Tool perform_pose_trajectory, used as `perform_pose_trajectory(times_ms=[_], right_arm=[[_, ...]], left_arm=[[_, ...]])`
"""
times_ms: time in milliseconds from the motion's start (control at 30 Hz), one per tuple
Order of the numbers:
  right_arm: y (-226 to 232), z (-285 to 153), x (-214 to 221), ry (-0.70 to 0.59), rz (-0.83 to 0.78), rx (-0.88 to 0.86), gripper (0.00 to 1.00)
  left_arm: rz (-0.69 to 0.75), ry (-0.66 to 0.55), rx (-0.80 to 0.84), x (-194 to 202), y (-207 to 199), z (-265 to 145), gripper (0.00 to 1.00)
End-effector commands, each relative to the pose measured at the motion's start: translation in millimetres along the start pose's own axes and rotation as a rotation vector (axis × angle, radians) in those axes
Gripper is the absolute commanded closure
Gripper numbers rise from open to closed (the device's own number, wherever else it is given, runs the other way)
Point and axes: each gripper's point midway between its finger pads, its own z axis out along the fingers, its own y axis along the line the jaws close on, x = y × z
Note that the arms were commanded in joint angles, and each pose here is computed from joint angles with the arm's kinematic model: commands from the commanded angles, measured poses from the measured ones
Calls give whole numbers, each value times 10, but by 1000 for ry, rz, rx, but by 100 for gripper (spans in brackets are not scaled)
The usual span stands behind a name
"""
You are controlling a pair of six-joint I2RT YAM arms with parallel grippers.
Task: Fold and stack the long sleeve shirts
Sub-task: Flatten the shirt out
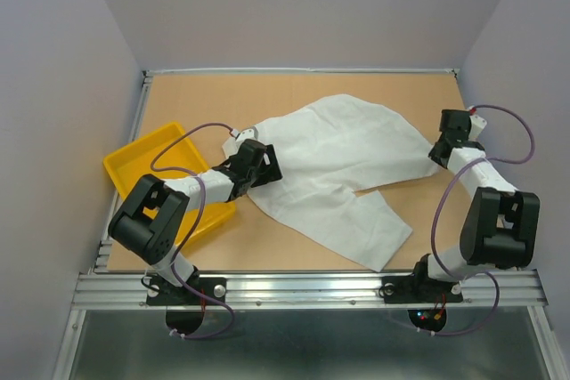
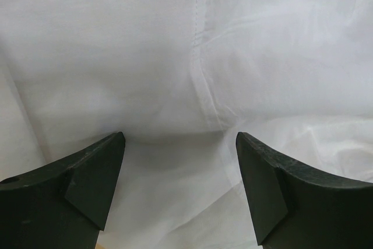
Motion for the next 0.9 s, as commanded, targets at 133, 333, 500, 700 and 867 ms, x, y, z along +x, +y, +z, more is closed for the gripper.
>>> perform_pose_trajectory(times_ms=[133,333,500,700,867], right_arm=[[-776,-475,-491,-160,241,188,99],[-787,-587,-75,-85,314,127,87],[-520,-791,-346,-112,282,-43,43],[228,-948,-859,-100,98,-401,28],[838,-888,-1017,-63,-54,-643,27]], left_arm=[[23,221,-145,647,525,-153,10],[10,244,-117,689,509,-349,10],[13,182,-39,417,288,-603,10],[59,-24,31,-395,-103,-915,7],[71,-71,-2,-745,-164,-745,7]])
